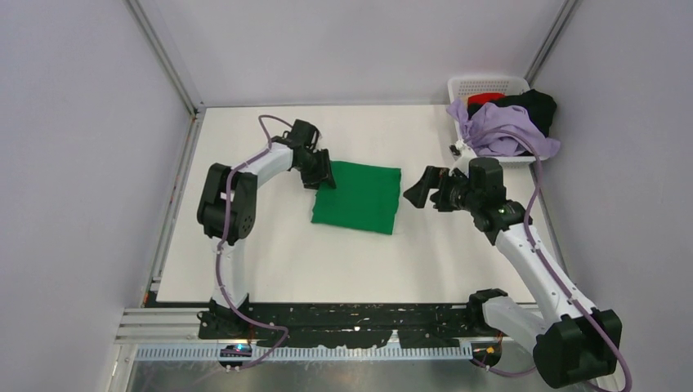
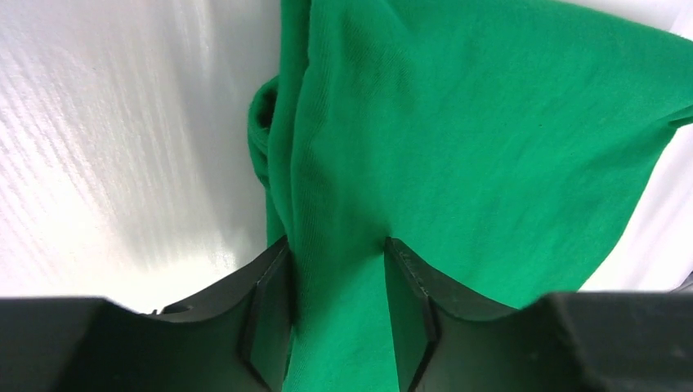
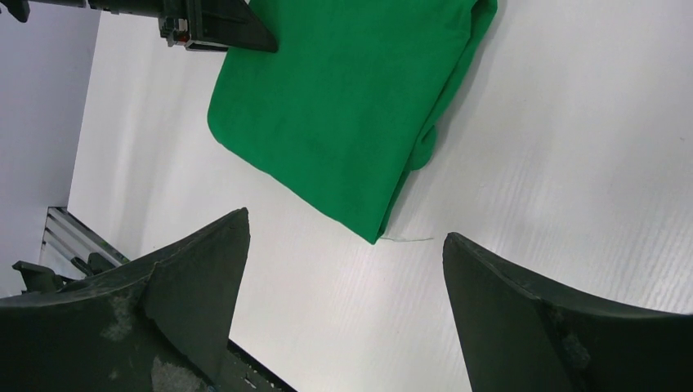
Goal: Fold and stack the t-shirts
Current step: Put the neatly folded tshirt into the corner of the board with the left arm
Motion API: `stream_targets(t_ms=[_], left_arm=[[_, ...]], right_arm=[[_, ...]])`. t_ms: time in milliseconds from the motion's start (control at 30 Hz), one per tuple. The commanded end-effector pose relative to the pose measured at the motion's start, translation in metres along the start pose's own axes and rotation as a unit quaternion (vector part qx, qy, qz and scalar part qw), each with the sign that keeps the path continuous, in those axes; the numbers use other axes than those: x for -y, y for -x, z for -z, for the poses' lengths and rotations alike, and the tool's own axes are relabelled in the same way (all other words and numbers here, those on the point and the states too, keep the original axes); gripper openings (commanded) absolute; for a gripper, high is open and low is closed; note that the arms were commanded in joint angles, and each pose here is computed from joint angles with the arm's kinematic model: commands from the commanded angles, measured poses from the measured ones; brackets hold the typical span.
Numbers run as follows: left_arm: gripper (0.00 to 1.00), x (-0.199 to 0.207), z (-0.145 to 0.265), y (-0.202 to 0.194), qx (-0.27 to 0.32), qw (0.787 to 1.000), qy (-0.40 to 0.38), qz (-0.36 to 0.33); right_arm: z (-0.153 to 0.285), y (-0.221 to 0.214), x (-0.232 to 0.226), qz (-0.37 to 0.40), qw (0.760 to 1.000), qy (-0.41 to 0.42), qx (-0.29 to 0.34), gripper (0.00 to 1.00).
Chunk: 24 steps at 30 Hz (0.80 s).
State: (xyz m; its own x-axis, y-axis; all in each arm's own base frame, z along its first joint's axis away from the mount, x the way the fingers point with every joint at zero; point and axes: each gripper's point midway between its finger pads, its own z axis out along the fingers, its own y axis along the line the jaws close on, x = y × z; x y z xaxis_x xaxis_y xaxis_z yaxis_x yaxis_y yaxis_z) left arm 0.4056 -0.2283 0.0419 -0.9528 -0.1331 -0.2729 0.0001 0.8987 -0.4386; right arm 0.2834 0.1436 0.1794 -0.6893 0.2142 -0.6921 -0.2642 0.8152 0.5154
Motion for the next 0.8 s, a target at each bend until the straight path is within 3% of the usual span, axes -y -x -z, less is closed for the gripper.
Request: stream_targets(t_ms=[0,100,167,233,333,500,767], left_arm=[[0.43,0.017,-0.001,-0.004,-0.007,1.000,-0.023,0.002],[0.33,0.021,-0.003,-0.004,-0.010,1.000,-0.020,0.005],[0.20,0.021,-0.003,-0.004,-0.011,1.000,-0.009,0.005],[0.16,0.022,-0.003,-0.002,-0.009,1.000,0.001,0.004],[0.00,0.018,-0.002,0.001,-0.010,1.000,0.017,-0.001],[0.00,-0.001,0.009,0.013,-0.004,0.996,0.082,-0.038],[0.00,-0.060,0.054,0.080,0.085,0.968,0.227,-0.062]], right_arm=[[0.021,0.005,0.000,0.026,0.999,-0.015,0.022,0.95],[0.031,0.007,-0.001,0.039,0.999,-0.018,0.030,0.95],[0.037,0.008,-0.002,0.045,0.998,-0.020,0.038,0.95],[0.042,0.009,-0.003,0.050,0.998,-0.021,0.042,0.95],[0.047,0.010,-0.003,0.059,0.997,-0.024,0.051,0.95],[0.048,0.005,0.002,0.061,0.996,-0.032,0.051,0.95],[0.051,0.011,0.022,0.064,0.992,-0.088,0.070,0.95]])
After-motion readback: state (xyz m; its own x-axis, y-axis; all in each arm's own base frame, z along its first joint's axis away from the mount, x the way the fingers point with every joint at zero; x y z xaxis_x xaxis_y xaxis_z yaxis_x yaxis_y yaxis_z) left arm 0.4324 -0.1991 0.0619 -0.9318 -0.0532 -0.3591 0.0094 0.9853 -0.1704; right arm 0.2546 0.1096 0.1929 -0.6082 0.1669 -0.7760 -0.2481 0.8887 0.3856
